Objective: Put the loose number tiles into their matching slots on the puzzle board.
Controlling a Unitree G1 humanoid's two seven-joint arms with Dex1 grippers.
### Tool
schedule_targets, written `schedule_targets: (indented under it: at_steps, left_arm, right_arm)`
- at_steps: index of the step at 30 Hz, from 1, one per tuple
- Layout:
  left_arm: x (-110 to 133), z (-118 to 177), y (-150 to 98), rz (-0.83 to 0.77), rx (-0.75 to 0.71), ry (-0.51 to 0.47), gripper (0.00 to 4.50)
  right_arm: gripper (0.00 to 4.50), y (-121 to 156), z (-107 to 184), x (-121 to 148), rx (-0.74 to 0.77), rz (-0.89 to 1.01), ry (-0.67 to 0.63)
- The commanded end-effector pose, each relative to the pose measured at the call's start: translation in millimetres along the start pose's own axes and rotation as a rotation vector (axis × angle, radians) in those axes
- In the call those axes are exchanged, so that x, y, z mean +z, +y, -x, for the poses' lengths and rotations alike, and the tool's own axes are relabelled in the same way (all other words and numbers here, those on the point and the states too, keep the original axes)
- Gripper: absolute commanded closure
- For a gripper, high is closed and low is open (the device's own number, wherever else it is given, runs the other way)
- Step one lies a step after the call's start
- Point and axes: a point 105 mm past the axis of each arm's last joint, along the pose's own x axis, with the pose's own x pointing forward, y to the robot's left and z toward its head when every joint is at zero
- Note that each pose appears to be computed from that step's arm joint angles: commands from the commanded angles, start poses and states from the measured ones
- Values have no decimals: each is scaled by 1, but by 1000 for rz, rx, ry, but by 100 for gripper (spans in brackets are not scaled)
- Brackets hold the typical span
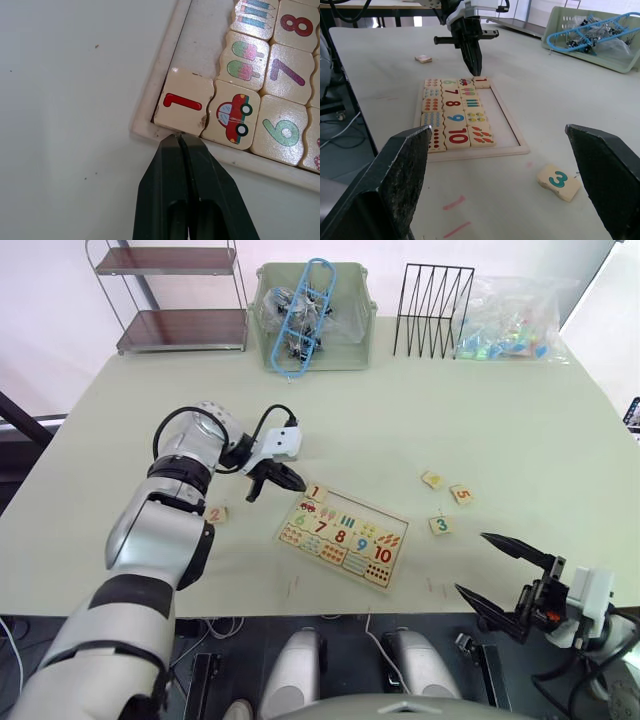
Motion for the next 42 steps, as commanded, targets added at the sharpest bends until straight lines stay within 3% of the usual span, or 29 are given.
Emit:
schedule_targets:
  at_steps: [1, 20, 26, 33, 37, 42]
  left_arm:
    - [3, 1, 0, -19, -2, -12, 444]
    - [0, 11, 2, -11, 28, -3, 444]
    - [5, 21, 5, 40, 66, -92, 444]
    - [12, 43, 9, 153, 180, -354, 444]
    - [9, 52, 3, 180, 216, -454, 444]
    - [-12, 69, -18, 265, 275, -537, 444]
  right_arm:
    - [0, -1, 0, 9, -5, 30, -24]
    - [0, -1, -2, 8, 1, 32, -29]
    - [0, -3, -2, 8, 3, 30, -31]
    - [0, -9, 0, 6, 5, 22, -25]
    - [0, -12, 2, 5, 3, 11, -28]
    - [0, -18, 7, 3, -16, -7, -19]
